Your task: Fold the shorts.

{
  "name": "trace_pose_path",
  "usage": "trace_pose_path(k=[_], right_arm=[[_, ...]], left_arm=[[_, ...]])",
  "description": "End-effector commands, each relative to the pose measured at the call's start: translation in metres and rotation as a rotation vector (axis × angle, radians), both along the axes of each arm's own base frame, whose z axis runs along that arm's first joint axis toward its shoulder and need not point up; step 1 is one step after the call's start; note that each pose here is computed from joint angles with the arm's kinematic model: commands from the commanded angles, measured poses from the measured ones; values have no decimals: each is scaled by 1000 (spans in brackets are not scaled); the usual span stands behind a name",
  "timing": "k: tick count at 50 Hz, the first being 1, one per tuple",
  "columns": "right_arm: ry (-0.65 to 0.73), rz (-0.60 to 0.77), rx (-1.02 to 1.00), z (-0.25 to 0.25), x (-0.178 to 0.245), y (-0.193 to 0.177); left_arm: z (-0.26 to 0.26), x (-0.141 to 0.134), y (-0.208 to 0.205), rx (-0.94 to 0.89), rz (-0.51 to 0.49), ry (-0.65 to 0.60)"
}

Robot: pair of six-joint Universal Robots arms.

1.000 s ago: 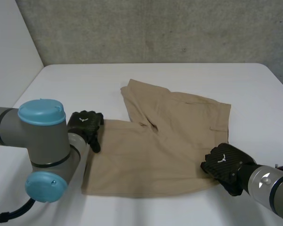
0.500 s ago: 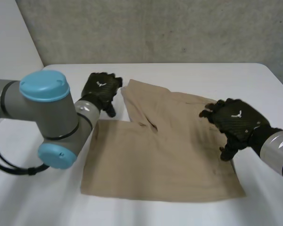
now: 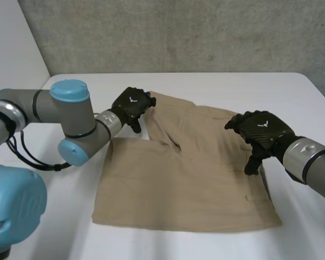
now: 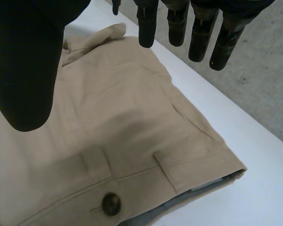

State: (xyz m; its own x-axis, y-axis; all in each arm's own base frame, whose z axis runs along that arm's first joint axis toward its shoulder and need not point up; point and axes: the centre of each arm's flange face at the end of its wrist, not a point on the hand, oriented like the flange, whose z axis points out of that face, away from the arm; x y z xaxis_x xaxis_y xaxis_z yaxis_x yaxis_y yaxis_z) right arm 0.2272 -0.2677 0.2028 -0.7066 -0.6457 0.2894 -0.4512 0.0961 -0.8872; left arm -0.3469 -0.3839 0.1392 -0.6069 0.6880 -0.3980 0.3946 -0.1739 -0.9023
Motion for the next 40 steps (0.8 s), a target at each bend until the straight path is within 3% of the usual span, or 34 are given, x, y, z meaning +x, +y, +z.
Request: trace_pose_path(k=[1,10,15,22,28,34,40], right_arm=[[8,-4,36,-10,-4,8],[11,-4,53,-14,-5,11],[10,-4,49,-13,-5,11],[9,-2,42,-11,-5,11],[10,-2,46,-12,-5,12],[14,-1,54,-14,-5,14],[20,2,56,-15,-6,15]], left_arm=[[-22,5,-12,24,3,-50],[-20,6,-8,43,-12,-56],[-6,16,-9,9,64,-92],[8,29,-9,-149,171,-258],[9,23,-13,-242,174,-209],[14,1,-12,-292,-8,-112],[5,-9,-20,-276,-64,-98]])
